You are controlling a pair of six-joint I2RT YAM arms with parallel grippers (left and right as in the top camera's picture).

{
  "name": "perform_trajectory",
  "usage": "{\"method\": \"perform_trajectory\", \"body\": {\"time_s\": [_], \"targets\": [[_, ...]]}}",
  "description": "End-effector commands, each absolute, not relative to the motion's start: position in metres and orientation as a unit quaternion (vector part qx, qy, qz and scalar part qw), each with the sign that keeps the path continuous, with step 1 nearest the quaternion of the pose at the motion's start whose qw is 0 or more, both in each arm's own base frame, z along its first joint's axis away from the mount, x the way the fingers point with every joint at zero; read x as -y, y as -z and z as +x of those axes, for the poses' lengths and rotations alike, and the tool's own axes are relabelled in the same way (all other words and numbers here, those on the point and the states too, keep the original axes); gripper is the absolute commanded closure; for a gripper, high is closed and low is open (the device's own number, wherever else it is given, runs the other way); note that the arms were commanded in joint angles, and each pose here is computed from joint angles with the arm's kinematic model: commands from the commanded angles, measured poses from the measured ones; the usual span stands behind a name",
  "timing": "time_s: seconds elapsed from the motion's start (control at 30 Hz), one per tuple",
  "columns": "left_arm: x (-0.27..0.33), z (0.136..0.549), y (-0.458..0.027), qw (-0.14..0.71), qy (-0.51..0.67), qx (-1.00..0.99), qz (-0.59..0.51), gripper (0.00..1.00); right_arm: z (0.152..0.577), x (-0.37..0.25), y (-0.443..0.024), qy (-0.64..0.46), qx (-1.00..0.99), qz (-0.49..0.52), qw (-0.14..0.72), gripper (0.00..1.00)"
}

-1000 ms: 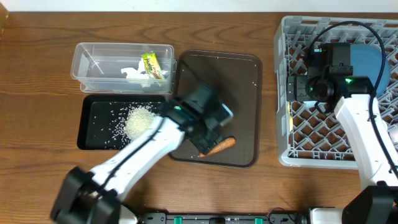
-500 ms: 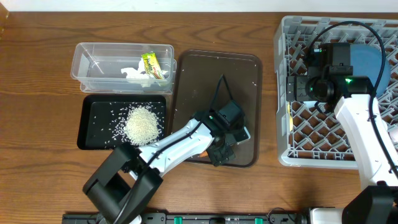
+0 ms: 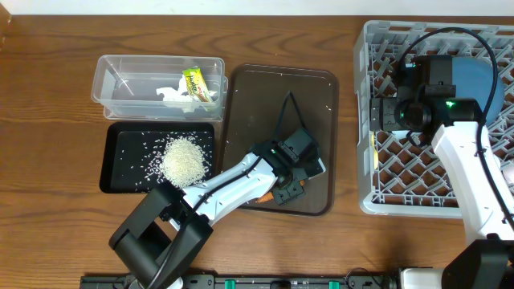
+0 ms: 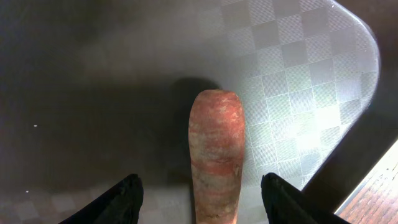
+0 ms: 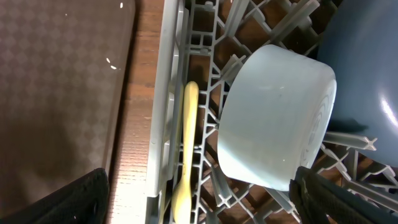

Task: Sort waste into correct bins and load items into the dishwasher rack
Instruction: 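Lift the carrot and carry it onto the black tray with the left gripper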

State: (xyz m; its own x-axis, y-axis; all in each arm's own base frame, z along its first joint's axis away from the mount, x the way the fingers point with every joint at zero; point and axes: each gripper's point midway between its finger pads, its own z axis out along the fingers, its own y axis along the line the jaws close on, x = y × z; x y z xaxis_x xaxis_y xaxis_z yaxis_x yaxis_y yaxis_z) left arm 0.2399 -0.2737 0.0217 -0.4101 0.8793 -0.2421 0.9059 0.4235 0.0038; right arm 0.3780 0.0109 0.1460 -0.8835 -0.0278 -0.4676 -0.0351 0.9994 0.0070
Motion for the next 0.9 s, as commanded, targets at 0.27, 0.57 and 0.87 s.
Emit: {"method": "perform_trajectory", "body": {"time_s": [0.27, 0.57, 0.87], "targets": [[0.259, 0.229, -0.004, 0.079, 0.053, -0.847, 0.523, 0.36, 0.378, -0.011, -0.145, -0.013, -0.971, -0.009, 0.239, 0.07], [0.259, 0.228, -0.002, 0.078, 0.055, -0.851, 0.516, 0.62, 0.378, -0.011, -0.145, -0.013, -0.971, -0.009, 0.239, 0.07], [0.259, 0.228, -0.002, 0.077, 0.056, -0.855, 0.509, 0.66, 0.377, -0.011, -0.145, -0.013, -0.971, -0.008, 0.237, 0.07]]}}
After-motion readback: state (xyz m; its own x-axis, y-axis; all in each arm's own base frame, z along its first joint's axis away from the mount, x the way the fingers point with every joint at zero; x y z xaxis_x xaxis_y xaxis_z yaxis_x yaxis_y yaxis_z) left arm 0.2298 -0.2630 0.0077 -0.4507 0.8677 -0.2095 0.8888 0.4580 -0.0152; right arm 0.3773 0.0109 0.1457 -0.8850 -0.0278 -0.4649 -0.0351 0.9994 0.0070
